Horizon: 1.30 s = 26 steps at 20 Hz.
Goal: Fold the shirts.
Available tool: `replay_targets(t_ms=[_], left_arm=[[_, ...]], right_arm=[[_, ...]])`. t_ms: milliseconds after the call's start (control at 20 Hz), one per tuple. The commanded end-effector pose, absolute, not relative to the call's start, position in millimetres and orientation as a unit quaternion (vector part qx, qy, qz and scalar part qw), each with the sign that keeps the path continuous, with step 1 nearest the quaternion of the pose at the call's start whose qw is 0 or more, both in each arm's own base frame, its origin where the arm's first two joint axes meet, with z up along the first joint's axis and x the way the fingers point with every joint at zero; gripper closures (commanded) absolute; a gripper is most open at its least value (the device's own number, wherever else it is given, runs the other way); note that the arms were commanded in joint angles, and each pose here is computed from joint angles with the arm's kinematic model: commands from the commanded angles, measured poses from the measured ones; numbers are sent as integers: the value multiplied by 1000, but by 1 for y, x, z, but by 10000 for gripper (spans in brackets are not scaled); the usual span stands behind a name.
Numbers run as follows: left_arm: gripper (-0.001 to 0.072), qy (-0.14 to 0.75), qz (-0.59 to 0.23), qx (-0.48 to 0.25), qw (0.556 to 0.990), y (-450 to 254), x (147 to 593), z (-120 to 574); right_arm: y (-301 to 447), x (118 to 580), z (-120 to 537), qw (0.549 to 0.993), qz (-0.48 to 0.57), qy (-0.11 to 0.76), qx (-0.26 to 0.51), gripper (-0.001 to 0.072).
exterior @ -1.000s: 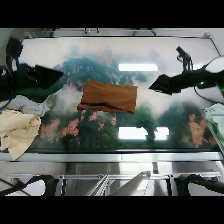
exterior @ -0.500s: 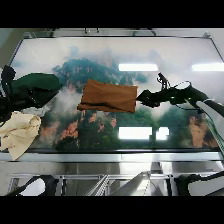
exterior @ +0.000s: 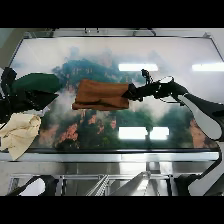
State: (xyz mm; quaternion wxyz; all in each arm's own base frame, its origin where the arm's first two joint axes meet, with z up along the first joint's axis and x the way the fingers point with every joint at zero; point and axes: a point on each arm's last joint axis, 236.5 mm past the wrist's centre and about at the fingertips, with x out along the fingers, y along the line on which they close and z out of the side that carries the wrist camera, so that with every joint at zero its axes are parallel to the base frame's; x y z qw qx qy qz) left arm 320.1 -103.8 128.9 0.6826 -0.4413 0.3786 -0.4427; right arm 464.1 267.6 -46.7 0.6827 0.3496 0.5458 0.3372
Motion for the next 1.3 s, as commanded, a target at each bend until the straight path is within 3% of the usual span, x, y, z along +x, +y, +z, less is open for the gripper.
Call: replay_targets(t_ms=[0,200,350,450,600,850,1250], left_arm=[[703,382,-458,-440,672,-107,312,132],[702,383,-462,-439,668,-109,310,134],[702,384,-464,-438,667,-110,310,134],[702,388,-469,-435,663,-115,308,133],[702,399,-484,-425,653,-129,302,133],[702,414,-505,-410,637,-150,293,132],[702,429,-534,-390,615,-175,279,132]], right_arm=[[248,475,58,721,378,467,344,699],[97,490,187,821,260,347,372,698],[-67,467,217,866,73,311,386,698],[-153,434,230,869,-20,288,402,699],[-226,368,217,840,-113,313,430,698],[-289,234,148,722,-302,446,435,699],[-310,132,106,594,-444,531,410,697]])
